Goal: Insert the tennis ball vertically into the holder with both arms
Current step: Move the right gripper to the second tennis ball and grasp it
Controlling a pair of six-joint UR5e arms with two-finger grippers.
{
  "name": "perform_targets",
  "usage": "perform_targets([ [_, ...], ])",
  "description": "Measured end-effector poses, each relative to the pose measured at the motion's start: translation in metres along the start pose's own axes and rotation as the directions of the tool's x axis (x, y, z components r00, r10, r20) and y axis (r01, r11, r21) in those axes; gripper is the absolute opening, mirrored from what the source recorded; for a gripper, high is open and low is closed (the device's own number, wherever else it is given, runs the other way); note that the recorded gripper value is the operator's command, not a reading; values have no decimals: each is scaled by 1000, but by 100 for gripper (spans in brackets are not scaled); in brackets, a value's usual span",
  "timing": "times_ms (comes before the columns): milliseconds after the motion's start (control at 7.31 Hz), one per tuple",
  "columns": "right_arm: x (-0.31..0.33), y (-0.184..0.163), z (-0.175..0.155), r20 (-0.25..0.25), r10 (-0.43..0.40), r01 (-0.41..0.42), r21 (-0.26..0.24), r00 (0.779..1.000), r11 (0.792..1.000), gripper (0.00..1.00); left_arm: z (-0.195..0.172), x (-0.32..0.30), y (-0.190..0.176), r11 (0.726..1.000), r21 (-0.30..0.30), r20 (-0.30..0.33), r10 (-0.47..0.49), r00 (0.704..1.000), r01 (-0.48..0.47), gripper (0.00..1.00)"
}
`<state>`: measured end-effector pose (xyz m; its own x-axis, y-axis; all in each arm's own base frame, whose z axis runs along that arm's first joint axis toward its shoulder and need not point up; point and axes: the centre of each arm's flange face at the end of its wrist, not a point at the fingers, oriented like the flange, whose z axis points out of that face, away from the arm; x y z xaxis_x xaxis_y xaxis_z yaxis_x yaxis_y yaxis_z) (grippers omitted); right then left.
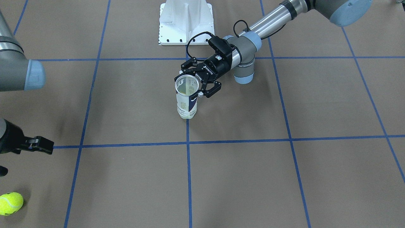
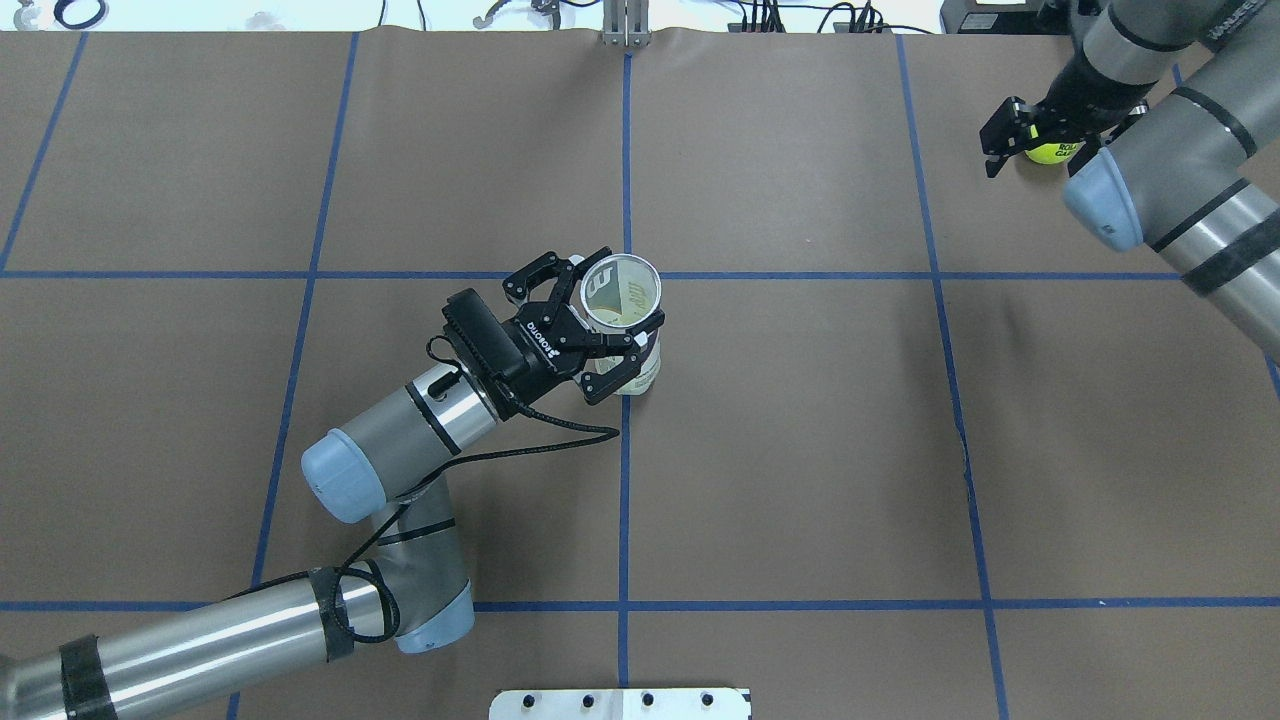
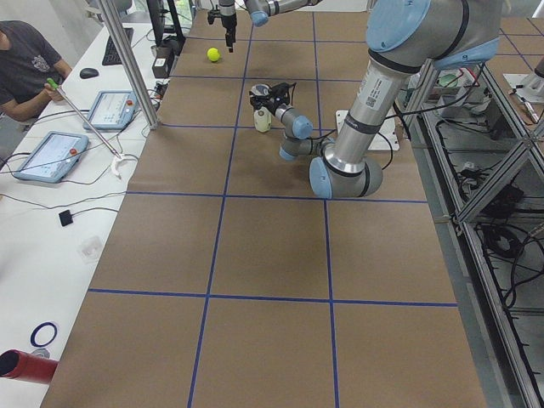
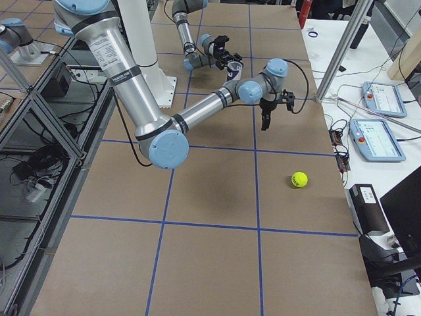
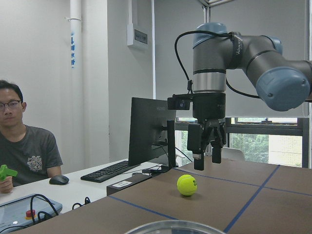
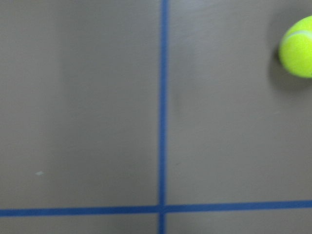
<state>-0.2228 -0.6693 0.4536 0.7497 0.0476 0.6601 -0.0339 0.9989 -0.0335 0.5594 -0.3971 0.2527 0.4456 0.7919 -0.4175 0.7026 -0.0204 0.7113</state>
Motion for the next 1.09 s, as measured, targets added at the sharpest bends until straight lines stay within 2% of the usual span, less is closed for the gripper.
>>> perform_targets([
  [274, 58, -30, 39, -49, 5, -3, 48, 999, 999, 99, -1, -2, 0, 1000, 2, 1, 0, 1000, 0, 86],
  [547, 75, -51, 55, -93, 16, -6, 113, 995, 994, 99, -1, -2, -1, 1000, 6, 1, -1, 1000, 1, 86],
  [821, 79, -61, 73, -89, 59, -40, 202, 994, 979, 99, -1, -2, -1, 1000, 7, 0, -1, 1000, 1, 86],
  [1095, 68, -63, 80, -74, 56, -36, 245, 996, 969, 99, -2, -2, -1, 1000, 7, 0, -1, 1000, 1, 86],
])
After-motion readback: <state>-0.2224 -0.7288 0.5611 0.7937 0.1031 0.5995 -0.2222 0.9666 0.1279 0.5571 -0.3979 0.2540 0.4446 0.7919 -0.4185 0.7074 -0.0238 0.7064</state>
